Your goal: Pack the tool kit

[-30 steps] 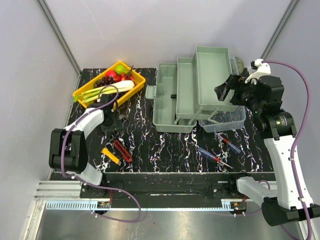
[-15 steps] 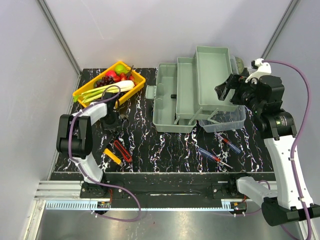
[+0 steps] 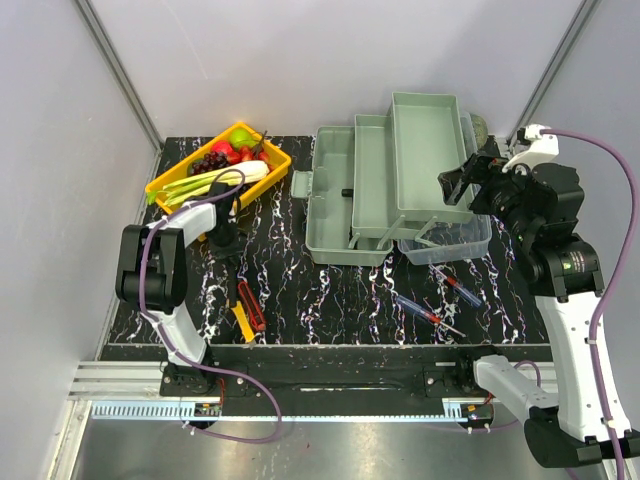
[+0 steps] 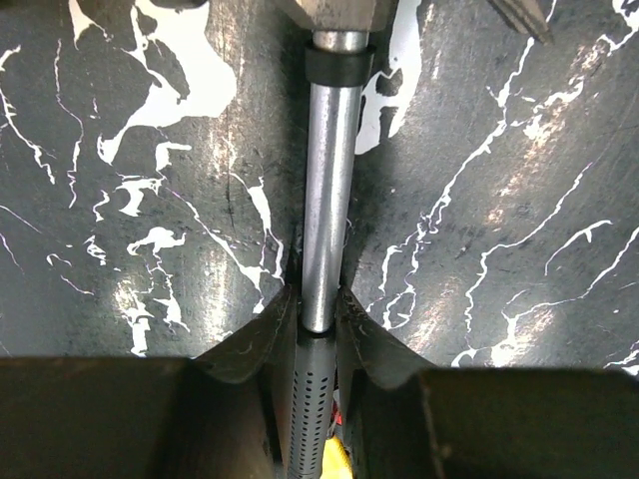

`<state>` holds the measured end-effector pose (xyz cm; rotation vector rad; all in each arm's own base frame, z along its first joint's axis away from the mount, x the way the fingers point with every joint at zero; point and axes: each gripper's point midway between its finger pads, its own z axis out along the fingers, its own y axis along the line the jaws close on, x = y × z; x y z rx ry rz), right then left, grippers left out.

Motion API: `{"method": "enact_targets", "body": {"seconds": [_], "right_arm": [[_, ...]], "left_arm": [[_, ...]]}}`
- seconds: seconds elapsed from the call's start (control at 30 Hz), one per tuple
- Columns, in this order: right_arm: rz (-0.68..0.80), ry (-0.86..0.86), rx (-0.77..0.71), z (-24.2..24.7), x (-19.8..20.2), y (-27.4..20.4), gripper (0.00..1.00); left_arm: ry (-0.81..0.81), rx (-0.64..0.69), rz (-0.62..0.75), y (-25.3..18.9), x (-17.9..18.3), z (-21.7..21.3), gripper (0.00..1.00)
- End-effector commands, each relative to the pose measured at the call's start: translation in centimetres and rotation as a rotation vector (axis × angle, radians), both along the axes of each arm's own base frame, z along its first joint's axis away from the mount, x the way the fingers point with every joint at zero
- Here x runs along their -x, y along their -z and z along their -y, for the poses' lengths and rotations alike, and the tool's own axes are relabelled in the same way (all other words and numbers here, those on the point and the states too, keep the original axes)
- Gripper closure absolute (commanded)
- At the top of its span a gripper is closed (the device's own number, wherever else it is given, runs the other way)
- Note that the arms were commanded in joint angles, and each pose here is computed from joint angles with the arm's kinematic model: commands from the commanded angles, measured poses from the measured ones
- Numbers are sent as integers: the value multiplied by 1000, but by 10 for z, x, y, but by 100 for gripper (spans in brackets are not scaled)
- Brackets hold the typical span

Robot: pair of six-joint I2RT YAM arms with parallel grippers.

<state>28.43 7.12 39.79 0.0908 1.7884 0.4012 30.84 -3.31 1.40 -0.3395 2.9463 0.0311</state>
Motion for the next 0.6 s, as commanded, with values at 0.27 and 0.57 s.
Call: {"method": "enact_targets", "body": {"seconds": [0.27,0.57], "right_arm": [[41,14,-13,1,-1,-9,1],[51,26,-3,4,-2,-14,0]], "left_arm": [[74,-49,17,-21,-8,-3,100],[109,27,106,-74,6,12,100]]}}
